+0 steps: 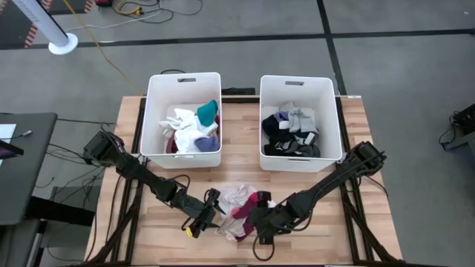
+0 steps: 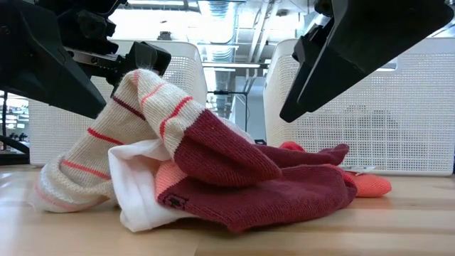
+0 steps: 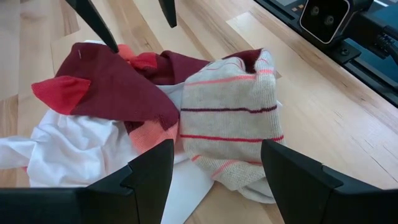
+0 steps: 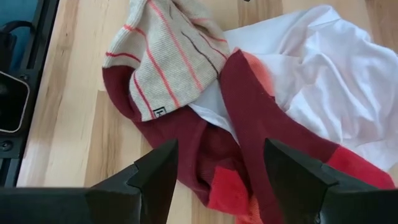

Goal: Sort clothes
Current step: Put the brown sock into the left white bin

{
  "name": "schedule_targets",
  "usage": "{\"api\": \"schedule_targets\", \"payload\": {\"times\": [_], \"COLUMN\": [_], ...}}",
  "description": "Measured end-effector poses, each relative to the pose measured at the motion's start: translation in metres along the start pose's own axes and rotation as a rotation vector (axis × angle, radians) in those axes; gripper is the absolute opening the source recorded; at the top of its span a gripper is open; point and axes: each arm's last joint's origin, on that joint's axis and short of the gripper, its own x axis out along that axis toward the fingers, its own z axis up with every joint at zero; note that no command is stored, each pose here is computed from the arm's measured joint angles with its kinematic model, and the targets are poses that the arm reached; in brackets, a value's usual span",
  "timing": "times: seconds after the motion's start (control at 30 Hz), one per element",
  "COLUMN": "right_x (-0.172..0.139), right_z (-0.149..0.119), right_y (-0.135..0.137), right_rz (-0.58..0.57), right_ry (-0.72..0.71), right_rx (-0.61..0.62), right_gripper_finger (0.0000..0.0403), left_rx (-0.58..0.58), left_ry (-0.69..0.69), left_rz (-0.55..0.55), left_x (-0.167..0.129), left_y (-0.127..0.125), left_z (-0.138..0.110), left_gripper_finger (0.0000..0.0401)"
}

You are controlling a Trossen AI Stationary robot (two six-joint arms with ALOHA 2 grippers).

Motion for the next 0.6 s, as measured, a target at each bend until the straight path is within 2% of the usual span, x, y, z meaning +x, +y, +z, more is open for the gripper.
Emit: {"api": "schedule_targets", "payload": {"times": [0.17, 0.43, 0.6], "right_x": [-0.001, -0.0015, -0.0015], "right_z": [-0.0014, -0.0023, -0.0023], "right_y": [0.0027, 0.0043, 0.0043], "right_rz": [0.005, 0.008, 0.008], "right_ry": [0.001, 0.001, 0.001], "right_rx": [0.003, 0.015, 0.025], "right_gripper_finger": [0.0254, 0.0254, 0.0254], "left_rx": [-0.011, -0.198, -0.187], "left_ry": [0.0, -0.003, -0.007], "left_rz": [0.0, 0.0, 0.009], "left_x": [0.0, 0.0, 0.0001], "left_y": [0.0001, 0.0001, 0.0008], "left_z": [0.0, 0.0003, 0.0006], "left_gripper_finger": [0.0235, 0.0235, 0.0235]}}
